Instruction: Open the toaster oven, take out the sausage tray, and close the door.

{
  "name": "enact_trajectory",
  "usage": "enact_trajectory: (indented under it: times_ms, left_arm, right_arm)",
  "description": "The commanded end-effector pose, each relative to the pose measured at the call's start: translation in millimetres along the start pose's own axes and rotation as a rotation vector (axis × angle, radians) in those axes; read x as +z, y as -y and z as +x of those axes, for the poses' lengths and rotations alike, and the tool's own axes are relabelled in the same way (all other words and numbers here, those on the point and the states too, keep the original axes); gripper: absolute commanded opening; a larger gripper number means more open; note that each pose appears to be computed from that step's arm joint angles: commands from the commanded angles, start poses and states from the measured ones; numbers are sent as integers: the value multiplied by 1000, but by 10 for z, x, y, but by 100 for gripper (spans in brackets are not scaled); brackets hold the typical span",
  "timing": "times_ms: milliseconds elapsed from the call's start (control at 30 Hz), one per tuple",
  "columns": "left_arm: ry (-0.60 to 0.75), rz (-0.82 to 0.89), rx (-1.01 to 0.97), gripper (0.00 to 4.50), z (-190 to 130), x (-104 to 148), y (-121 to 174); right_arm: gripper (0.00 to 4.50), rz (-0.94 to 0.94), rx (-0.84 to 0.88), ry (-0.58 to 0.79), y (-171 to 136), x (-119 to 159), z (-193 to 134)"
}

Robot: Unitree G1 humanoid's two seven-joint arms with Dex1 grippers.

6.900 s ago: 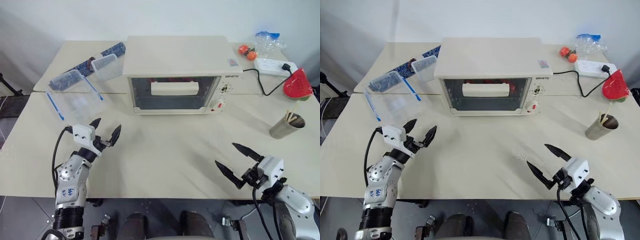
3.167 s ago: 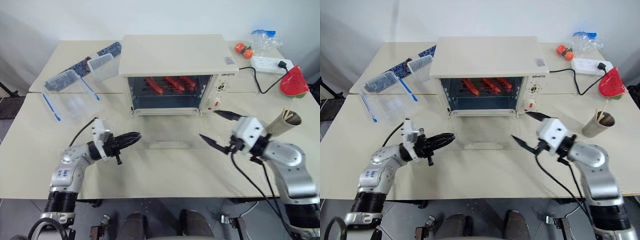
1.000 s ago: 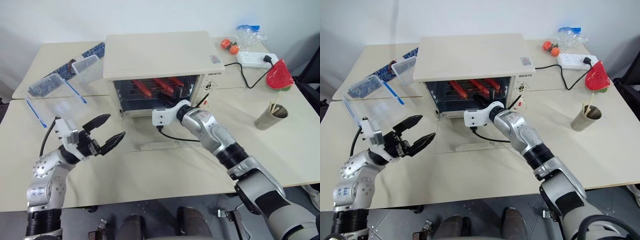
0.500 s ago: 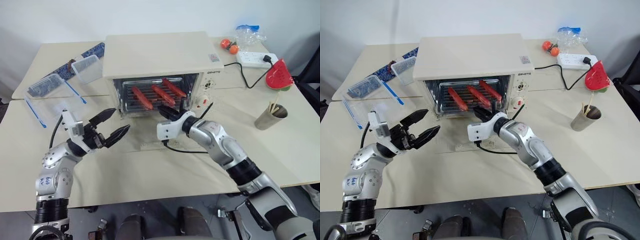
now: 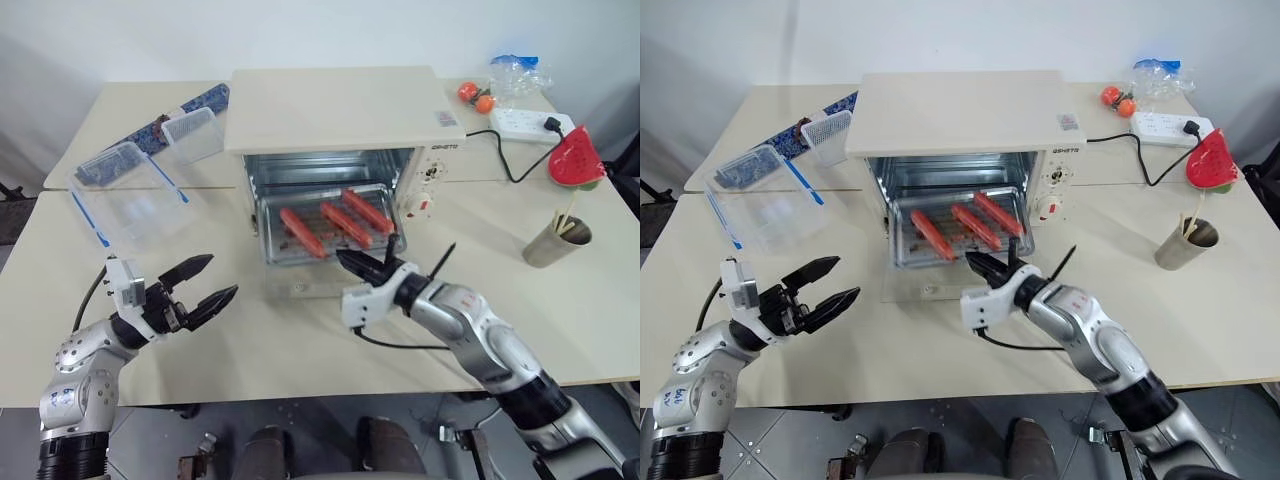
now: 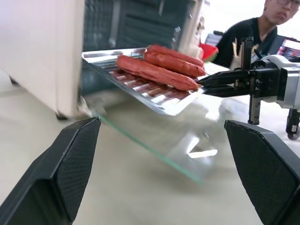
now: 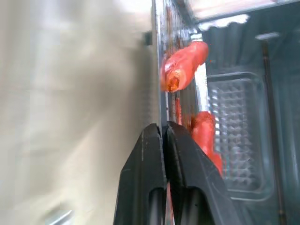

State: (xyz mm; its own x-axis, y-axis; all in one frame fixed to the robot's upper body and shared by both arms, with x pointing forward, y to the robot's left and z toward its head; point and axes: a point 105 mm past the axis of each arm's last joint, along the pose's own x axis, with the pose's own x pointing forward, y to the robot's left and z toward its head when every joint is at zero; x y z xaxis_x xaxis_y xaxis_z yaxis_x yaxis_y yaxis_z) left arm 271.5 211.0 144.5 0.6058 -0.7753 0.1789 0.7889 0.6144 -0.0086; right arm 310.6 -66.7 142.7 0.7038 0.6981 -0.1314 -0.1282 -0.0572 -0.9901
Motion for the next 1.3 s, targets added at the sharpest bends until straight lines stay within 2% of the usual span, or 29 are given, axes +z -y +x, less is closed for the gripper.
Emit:
enact_trajectory:
  times_ms: [33, 233, 367, 633, 800, 1067, 1233, 1300]
  left_arm:
    - [8, 0, -32, 450, 45, 73, 33]
    - [-20, -97, -90, 450, 100, 53, 103]
    - [-64, -279, -120, 450, 105, 46, 145]
    - [-57, -549, -154, 450, 264, 213, 277]
    - [-165, -669, -109, 450, 271, 90, 281]
    - [-207, -888, -116, 450, 369, 12, 378]
    - [-199, -949, -68, 450, 439, -50, 353]
    - [-168, -975, -49, 411, 469, -44, 329]
  right_arm:
    - [4, -29, -72, 2, 211, -9, -152]
    - [4, -49, -75, 3, 192, -4, -270]
    - [4, -51, -84, 32, 145, 91, -331]
    - [4, -85, -100, 73, 168, 136, -361]
    - [4, -103, -121, 97, 251, 162, -367]
    - [4, -111, -93, 150, 258, 222, -371]
    - [4, -103, -70, 173, 246, 244, -373]
    - [0, -102, -68, 177, 251, 249, -377]
